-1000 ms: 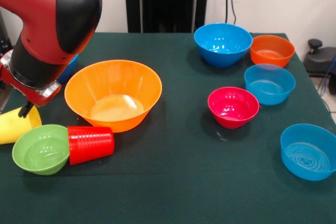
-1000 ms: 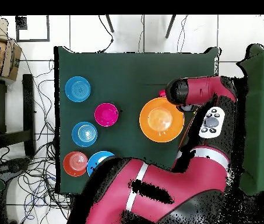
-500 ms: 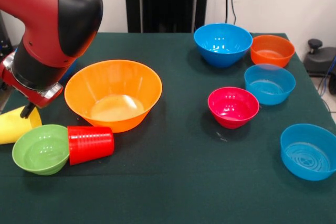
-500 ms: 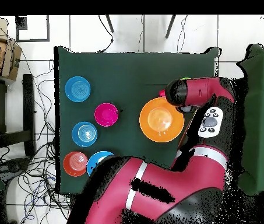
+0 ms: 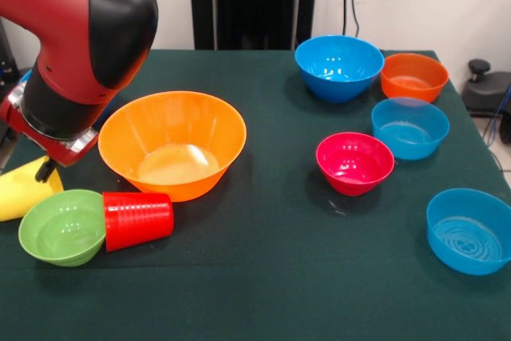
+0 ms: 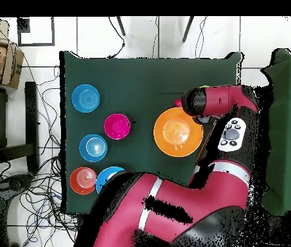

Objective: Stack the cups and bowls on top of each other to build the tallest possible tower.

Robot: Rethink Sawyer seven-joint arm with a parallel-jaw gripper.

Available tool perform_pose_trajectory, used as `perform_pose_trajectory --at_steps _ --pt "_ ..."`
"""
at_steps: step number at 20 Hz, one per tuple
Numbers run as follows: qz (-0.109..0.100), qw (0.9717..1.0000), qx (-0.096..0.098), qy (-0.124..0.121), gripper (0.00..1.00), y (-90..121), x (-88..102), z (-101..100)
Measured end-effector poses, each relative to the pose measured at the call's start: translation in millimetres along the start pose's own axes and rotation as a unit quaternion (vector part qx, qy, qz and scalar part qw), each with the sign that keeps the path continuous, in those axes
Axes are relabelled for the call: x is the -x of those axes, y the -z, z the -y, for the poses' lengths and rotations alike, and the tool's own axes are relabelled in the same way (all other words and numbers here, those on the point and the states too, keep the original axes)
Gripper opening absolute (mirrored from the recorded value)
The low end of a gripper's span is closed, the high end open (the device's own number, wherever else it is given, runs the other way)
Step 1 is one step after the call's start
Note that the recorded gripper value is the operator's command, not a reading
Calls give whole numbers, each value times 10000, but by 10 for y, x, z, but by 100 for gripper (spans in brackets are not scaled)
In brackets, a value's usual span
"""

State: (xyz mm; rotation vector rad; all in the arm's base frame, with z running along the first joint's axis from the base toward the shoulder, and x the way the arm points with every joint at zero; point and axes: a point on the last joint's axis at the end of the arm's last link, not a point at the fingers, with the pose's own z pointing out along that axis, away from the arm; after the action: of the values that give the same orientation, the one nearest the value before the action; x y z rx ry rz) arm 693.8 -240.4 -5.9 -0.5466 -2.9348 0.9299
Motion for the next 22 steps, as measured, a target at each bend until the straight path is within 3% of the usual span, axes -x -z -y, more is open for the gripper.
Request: perform_pose_trajectory --at_steps 22 --pt "-26 9999 128 -38 100 62 -5 -163"
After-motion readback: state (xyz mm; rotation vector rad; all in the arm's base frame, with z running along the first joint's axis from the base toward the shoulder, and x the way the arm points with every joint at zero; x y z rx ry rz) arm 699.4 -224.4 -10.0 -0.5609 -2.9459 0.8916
